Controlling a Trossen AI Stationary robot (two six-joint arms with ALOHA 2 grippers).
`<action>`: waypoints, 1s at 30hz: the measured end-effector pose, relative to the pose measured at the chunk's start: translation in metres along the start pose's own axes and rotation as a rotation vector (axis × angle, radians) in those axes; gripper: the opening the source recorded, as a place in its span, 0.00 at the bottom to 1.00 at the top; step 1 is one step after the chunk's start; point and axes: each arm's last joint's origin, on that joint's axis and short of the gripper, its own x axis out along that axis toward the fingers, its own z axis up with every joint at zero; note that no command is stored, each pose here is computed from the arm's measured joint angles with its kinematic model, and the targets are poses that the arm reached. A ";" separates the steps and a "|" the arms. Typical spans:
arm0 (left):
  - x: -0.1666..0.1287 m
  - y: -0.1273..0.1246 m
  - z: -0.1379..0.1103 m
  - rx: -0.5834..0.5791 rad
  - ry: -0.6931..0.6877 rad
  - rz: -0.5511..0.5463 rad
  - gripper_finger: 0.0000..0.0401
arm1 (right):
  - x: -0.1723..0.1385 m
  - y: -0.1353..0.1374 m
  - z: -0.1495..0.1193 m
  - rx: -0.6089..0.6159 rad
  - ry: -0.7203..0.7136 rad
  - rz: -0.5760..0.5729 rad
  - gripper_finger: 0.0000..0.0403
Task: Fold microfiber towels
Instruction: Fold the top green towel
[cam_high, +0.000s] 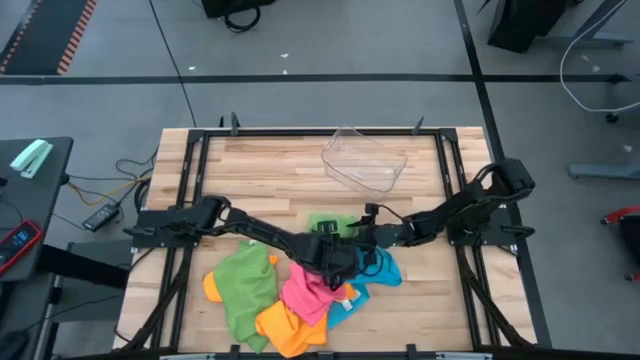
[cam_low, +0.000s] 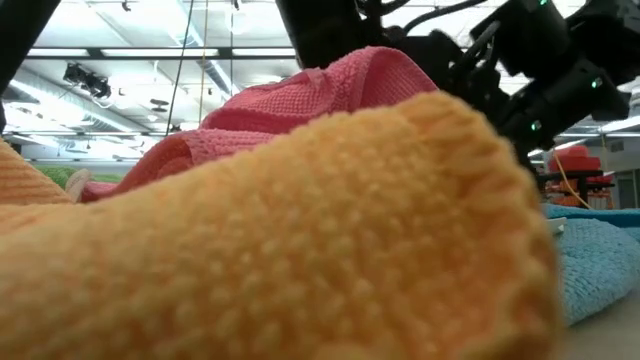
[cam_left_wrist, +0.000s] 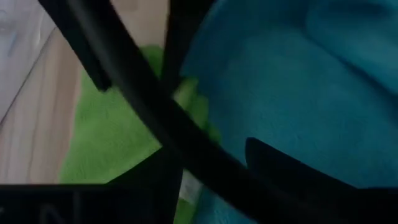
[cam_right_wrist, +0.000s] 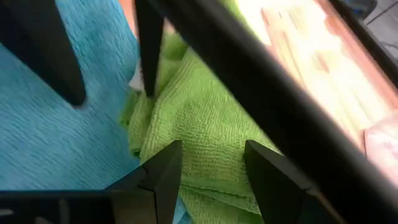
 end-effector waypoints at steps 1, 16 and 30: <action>-0.003 0.001 -0.001 0.005 0.006 0.002 0.47 | 0.001 0.001 -0.002 -0.001 0.008 0.000 0.46; -0.004 0.059 0.003 0.104 0.097 0.100 0.34 | -0.002 0.000 0.000 -0.001 0.006 0.026 0.46; 0.016 0.049 -0.030 0.128 0.312 -0.031 0.28 | -0.002 0.001 -0.004 -0.025 0.051 0.033 0.46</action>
